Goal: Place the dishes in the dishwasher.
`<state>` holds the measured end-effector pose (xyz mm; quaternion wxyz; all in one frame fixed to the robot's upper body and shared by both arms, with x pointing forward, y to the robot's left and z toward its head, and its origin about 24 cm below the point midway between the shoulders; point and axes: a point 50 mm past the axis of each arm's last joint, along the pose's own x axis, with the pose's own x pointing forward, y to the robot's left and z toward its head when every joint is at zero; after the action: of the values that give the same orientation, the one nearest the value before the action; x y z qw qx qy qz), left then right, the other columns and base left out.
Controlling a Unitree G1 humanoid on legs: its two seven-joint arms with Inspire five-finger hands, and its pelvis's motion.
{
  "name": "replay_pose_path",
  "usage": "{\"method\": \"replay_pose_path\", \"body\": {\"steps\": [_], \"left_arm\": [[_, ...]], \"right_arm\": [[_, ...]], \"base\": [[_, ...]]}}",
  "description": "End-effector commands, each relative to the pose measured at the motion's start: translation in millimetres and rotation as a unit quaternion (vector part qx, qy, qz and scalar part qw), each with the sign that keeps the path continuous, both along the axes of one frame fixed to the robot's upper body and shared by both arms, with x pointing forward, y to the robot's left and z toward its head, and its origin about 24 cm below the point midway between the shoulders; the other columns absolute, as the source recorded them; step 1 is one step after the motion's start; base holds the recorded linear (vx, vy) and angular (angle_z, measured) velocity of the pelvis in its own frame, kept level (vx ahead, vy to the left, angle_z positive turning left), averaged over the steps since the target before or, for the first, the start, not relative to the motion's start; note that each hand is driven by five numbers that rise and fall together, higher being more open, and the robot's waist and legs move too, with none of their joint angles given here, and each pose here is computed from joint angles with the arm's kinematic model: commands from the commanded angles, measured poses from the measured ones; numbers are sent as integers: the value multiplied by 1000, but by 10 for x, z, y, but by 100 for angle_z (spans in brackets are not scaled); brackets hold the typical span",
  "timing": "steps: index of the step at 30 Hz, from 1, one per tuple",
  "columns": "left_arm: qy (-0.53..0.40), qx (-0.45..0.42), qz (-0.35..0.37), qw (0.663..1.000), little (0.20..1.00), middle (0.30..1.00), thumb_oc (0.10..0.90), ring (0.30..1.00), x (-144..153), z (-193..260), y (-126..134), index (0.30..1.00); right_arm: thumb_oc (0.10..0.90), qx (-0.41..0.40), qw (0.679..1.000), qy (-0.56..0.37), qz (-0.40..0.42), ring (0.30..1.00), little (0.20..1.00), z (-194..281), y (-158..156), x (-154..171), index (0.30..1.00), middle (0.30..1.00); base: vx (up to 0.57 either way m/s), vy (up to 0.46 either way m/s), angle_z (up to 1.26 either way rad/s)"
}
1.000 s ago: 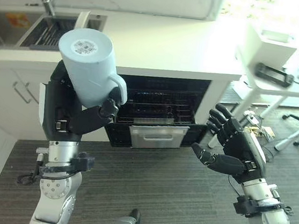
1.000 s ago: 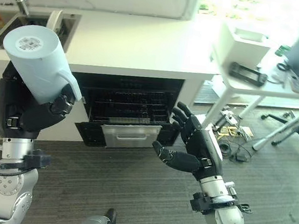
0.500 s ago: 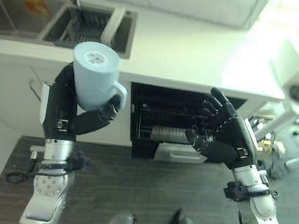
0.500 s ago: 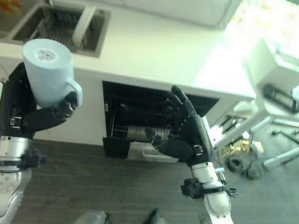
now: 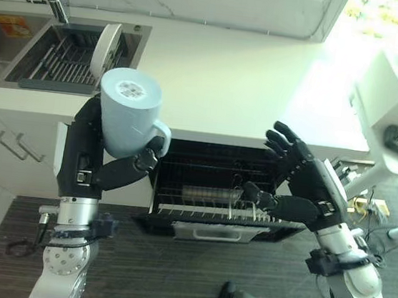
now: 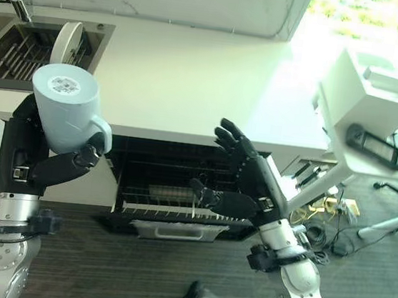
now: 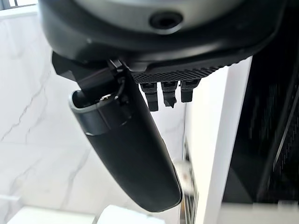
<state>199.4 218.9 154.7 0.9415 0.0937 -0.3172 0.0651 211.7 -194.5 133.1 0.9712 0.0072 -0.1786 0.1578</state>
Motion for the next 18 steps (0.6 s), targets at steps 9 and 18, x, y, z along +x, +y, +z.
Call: {"method": "replay_pose_path", "body": {"steps": [9, 18], "left_arm": [[-119, -10, -39, 992, 300, 300, 400, 300, -20, 269, -140, 300], [-107, 16, 5, 994, 300, 300, 400, 300, 148, 156, -213, 300]], "right_arm": [[800, 21, 996, -81, 15, 900, 900, 264, 63, -32, 900, 900], [800, 94, 988, -70, 99, 900, 900, 321, 125, 19, 900, 900]], "base": [[115, -80, 1], [54, 81, 16]]}}
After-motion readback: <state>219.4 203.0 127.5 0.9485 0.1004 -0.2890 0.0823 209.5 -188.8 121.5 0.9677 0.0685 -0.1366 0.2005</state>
